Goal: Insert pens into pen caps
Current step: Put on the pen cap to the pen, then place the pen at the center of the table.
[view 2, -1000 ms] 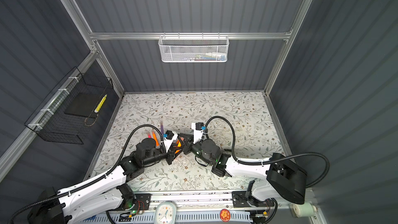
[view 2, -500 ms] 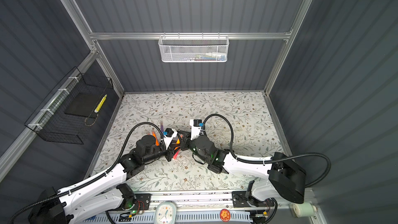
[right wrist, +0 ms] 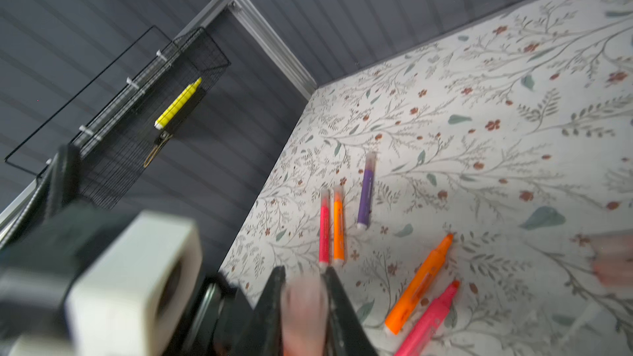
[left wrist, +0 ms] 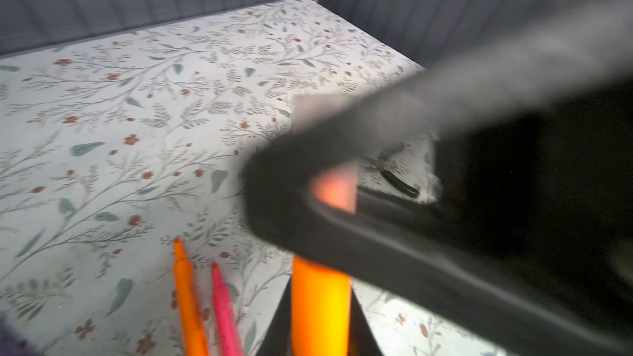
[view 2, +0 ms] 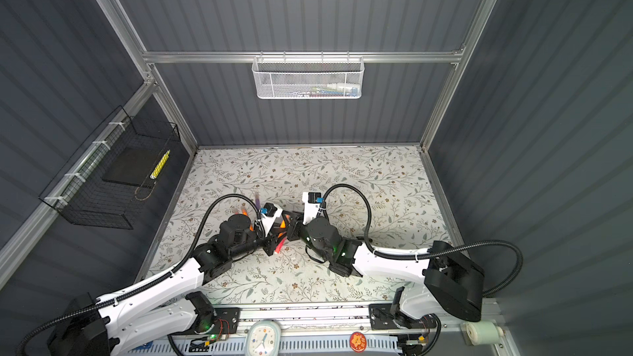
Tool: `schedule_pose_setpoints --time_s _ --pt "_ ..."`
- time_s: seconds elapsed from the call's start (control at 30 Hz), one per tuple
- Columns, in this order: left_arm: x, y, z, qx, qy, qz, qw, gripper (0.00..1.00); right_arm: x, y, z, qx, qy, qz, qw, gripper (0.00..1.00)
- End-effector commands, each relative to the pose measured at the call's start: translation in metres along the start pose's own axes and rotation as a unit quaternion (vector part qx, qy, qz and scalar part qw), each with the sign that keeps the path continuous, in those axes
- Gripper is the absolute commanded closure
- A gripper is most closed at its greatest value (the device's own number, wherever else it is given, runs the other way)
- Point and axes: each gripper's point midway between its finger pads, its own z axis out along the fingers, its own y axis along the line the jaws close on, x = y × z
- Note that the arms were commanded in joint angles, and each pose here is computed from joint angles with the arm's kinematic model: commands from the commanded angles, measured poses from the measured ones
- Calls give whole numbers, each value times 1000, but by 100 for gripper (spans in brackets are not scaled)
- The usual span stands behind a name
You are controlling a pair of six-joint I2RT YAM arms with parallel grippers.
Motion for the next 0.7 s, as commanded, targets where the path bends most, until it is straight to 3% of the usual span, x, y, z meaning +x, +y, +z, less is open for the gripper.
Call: schedule_pose_setpoints --time_s 0.0,0.1,0.27,0.43,0.67 --pt "-30 40 -4 -83 -75 -71 991 100 40 -23 -16 22 77 -25 996 62" --pt "-2 43 5 -83 -48 -94 991 100 27 -29 -24 31 54 -24 998 39" --pt "45 69 16 -150 15 -139 979 100 14 -44 -40 62 30 -27 997 22" --pt "75 97 25 -231 68 -169 956 100 7 -68 -56 87 4 -5 996 15" --pt "89 120 25 -301 97 -170 933 100 5 -85 -64 116 -1 -4 993 13"
